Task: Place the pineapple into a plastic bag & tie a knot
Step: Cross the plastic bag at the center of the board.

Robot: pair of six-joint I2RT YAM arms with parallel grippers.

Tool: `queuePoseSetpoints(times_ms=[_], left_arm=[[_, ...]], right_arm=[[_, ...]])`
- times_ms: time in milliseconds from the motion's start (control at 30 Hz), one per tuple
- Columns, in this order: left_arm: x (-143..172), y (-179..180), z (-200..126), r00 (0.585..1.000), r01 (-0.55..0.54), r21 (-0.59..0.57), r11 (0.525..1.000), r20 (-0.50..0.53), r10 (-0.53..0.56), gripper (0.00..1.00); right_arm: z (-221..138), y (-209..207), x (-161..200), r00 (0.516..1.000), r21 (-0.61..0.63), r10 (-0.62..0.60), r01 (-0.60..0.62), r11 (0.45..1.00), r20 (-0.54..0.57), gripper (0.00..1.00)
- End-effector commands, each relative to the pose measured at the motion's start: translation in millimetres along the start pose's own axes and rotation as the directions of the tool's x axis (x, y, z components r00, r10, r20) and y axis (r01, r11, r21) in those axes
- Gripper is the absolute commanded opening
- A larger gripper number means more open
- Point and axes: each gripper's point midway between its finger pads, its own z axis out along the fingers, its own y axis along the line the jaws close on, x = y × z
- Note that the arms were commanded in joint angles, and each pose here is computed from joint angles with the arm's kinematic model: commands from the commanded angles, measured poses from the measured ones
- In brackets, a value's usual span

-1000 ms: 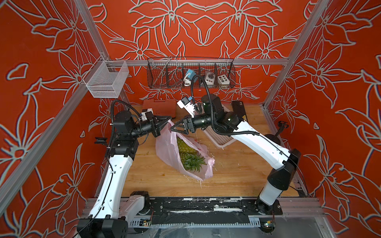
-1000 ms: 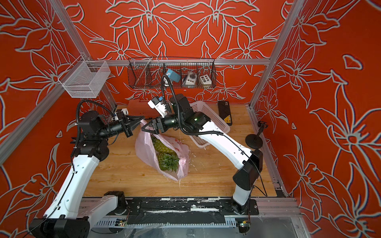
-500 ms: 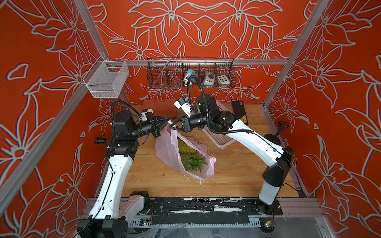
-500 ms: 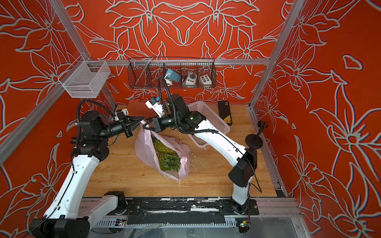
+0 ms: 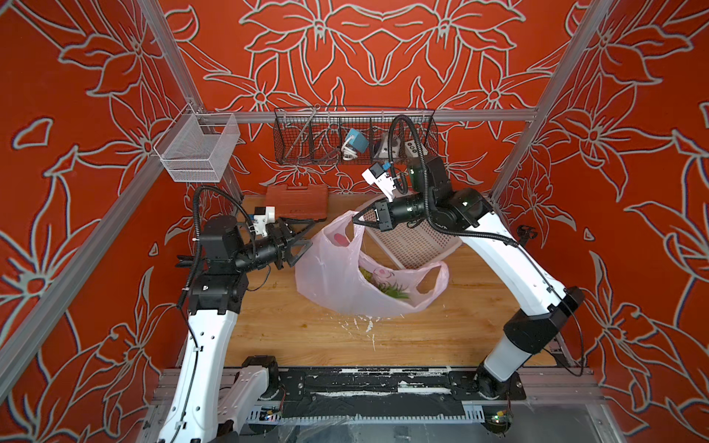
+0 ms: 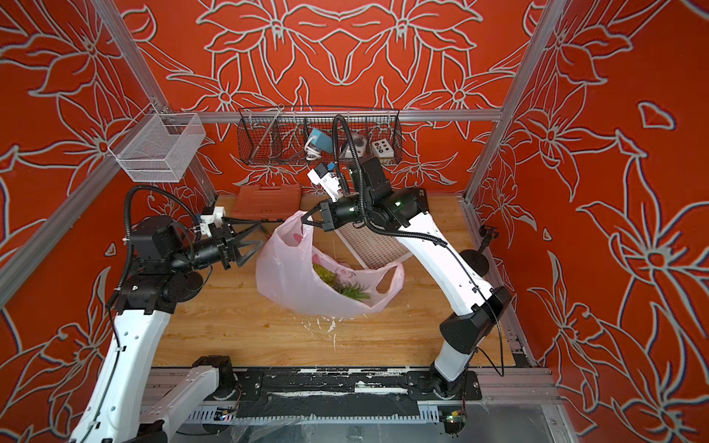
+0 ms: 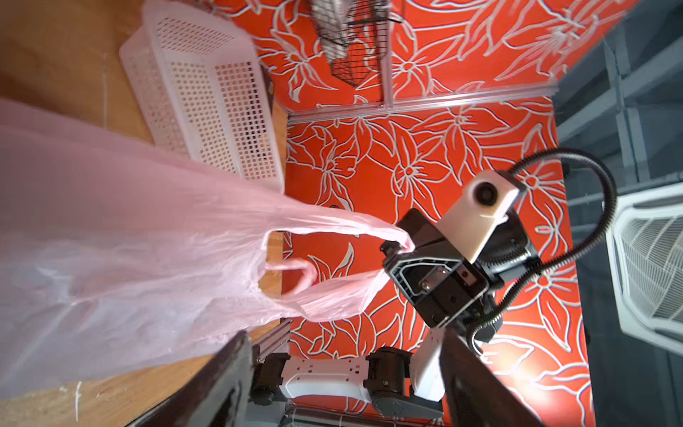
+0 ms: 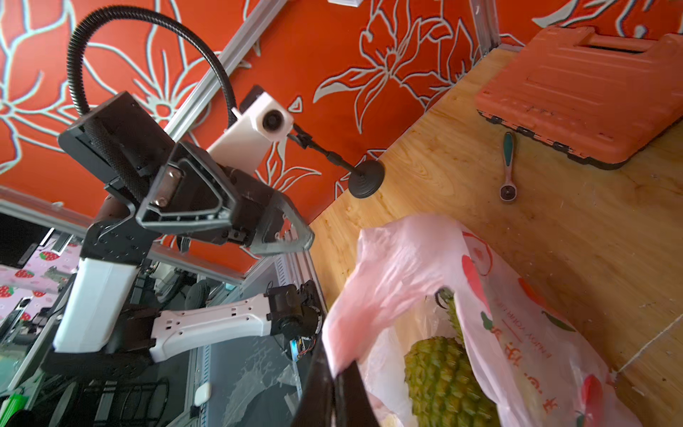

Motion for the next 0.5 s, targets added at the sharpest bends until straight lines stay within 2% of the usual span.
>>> queuePoseSetpoints(times_ms=[0,100,200,333,467], left_arm=[[-4.3,-36.9,-13.3,0.945,-0.319,0.039,0.947,0.085,0.315,0.86],[-7.4,-41.6,-14.6,0.884,-0.459,0.03,0.888,0.117,0.453,0.91],[-5.1,-34.0,-6.9,0.841,-0.537,0.062,0.841,0.112,0.529,0.94],[1.3,-15.6,9.5,0.809,-0.587,0.084,0.805,0.102,0.58,0.96],[22.8,-10.7,26.3,0.773,-0.632,0.147,0.761,0.06,0.631,0.97]], right_arm=[[-10.4,27.5,9.5,0.997,-0.077,-0.05,0.045,0.996,-0.063,0.0],[-12.2,31.5,7.2,0.996,-0.09,-0.053,0.047,0.995,-0.071,0.0],[-8.9,36.3,4.0,0.996,-0.139,-0.034,0.023,0.99,-0.076,0.0],[-2.7,36.3,-0.8,0.996,-0.169,-0.008,-0.006,0.986,-0.085,0.0],[3.0,35.2,-8.9,0.997,-0.187,0.013,-0.027,0.982,-0.076,0.0]])
